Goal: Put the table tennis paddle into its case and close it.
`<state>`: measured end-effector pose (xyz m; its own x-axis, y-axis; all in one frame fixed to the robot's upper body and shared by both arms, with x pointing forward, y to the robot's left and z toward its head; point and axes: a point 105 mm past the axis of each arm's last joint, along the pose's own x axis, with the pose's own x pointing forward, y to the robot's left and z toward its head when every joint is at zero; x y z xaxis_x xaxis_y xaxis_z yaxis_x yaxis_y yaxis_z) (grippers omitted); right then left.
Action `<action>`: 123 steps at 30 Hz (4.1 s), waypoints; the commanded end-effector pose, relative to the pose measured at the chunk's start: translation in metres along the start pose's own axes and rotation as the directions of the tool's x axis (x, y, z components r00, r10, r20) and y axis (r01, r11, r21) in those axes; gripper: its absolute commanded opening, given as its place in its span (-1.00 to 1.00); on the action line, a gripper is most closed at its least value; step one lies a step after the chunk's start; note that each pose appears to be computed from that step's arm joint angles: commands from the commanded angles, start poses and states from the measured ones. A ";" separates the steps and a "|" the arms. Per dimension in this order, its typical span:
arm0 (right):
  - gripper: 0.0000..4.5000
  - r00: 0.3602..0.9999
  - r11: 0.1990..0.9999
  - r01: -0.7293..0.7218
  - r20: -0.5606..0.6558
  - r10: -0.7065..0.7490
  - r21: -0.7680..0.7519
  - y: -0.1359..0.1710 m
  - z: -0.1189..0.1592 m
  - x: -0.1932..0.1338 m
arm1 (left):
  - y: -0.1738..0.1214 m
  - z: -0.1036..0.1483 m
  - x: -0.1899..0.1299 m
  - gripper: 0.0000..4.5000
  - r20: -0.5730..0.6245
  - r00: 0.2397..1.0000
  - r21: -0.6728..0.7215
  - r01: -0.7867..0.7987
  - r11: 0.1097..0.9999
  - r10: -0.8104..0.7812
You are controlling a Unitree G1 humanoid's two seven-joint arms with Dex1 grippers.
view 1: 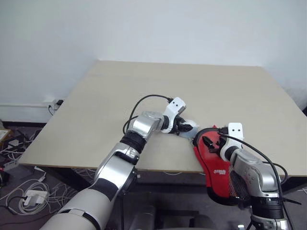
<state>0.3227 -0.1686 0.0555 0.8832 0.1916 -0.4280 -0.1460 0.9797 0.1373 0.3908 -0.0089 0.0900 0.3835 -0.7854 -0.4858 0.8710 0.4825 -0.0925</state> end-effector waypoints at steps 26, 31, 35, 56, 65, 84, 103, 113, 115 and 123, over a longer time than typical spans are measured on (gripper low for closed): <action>1.00 0.928 0.999 0.010 -0.371 -0.022 -0.034 -0.003 -0.078 -0.010 | 0.027 0.018 0.000 -0.98 -0.021 0.990 0.044 -0.138 0.989 0.139; 1.00 0.911 0.999 0.014 -0.411 -0.029 -0.039 -0.002 -0.088 -0.014 | 0.032 0.042 0.001 -0.98 0.051 0.976 0.067 -0.216 0.974 0.213; 0.72 0.906 1.000 0.012 -0.424 -0.022 -0.027 0.000 -0.092 -0.017 | 0.025 0.058 0.007 -1.00 0.106 0.971 0.080 -0.225 0.971 0.216; -0.99 0.870 0.999 0.024 -0.493 0.001 0.044 0.010 -0.111 -0.025 | -0.006 0.108 0.025 -1.00 0.258 0.942 0.149 -0.259 0.954 0.215; -0.99 0.867 0.999 0.033 -0.497 -0.025 0.007 0.012 -0.113 -0.029 | -0.018 0.124 0.032 -1.00 0.305 0.916 0.156 -0.318 0.935 0.261; -0.99 0.891 0.996 0.076 -0.444 -0.093 -0.055 0.007 -0.109 -0.032 | -0.115 0.113 0.072 -1.00 0.345 0.921 0.179 0.125 0.976 -0.181; -1.00 0.939 0.992 0.058 -0.333 -0.092 -0.110 -0.004 -0.077 -0.014 | -0.110 0.062 0.060 -0.25 0.225 0.881 0.145 0.393 0.908 -0.417; -1.00 0.952 0.989 0.048 -0.293 -0.088 -0.143 -0.012 -0.057 -0.013 | -0.077 0.094 0.012 -0.25 0.342 0.799 0.135 0.479 0.867 -0.494; -1.00 0.956 0.988 0.054 -0.277 -0.094 -0.148 -0.015 -0.052 -0.014 | -0.071 0.093 0.001 -0.25 0.330 0.785 0.157 0.503 0.850 -0.525; 0.00 0.975 0.989 0.055 -0.207 -0.083 -0.140 -0.020 -0.025 -0.014 | -0.064 0.025 -0.038 -0.24 0.068 0.769 0.229 0.609 0.760 -0.636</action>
<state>0.3076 -0.1803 0.0487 0.8207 0.1380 -0.5544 -0.1821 0.9830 -0.0248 0.3396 -0.0162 0.1311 -0.1812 -0.9582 -0.2216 0.9703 -0.1375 -0.1988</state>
